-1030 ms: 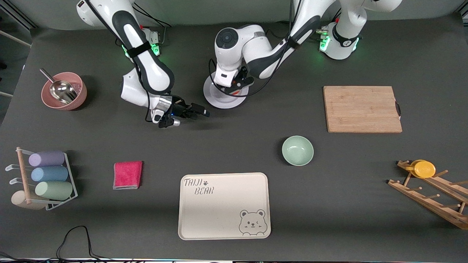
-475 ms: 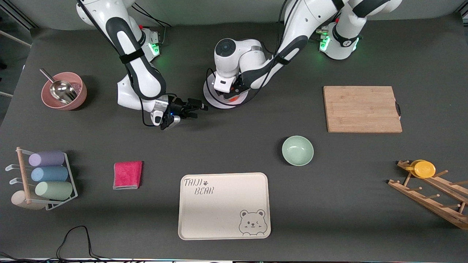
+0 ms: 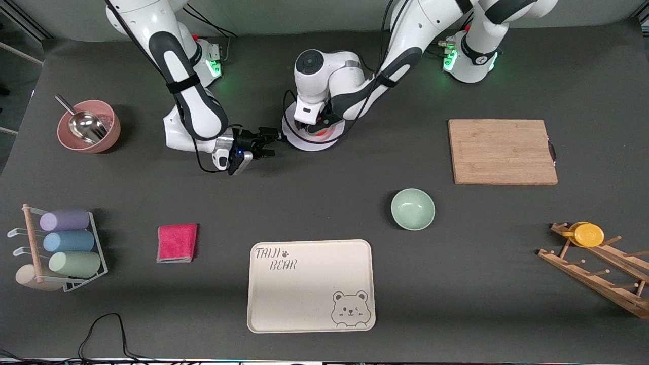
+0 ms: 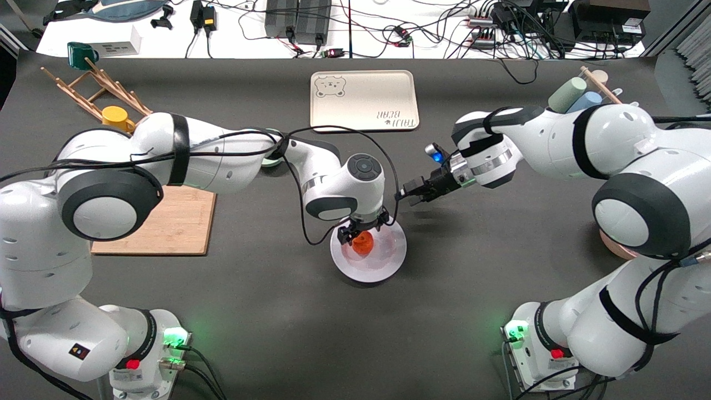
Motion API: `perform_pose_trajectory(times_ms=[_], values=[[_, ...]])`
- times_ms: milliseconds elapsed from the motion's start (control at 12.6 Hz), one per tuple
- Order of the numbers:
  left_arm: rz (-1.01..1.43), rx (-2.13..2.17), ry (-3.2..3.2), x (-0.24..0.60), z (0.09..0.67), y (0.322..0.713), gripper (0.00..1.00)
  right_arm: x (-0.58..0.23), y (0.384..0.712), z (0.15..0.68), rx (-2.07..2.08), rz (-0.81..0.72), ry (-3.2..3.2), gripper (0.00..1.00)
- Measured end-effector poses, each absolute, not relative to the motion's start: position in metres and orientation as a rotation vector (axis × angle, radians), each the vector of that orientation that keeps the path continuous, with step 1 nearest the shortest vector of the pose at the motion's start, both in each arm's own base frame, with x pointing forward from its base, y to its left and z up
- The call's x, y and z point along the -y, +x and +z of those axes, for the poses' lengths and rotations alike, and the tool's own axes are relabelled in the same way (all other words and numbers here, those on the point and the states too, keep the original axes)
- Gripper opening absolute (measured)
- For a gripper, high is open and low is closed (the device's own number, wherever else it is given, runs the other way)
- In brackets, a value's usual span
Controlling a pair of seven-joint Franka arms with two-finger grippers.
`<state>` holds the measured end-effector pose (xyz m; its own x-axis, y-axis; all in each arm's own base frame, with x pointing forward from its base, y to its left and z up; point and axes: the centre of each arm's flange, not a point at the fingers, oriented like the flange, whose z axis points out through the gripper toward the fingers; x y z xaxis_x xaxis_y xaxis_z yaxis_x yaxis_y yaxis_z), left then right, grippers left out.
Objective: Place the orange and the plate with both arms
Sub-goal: 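Lower the orange onto the plate and open the left gripper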
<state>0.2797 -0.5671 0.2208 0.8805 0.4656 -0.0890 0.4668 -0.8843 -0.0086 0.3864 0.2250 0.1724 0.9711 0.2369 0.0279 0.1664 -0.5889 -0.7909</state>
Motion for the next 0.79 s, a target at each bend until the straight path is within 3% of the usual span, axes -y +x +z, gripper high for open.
perform_pose_trajectory(times_ms=[238, 792], values=[[-0.095, -0.794, 3.049, 0.556, 0.231, 0.305, 1.0, -0.221, 0.373, 0.16, 0.383, 0.095, -2.185, 1.0], [-0.167, -0.639, 3.113, 0.398, 0.357, 0.477, 1.0, -0.215, 0.348, 0.13, 0.428, 0.175, -2.153, 1.0]])
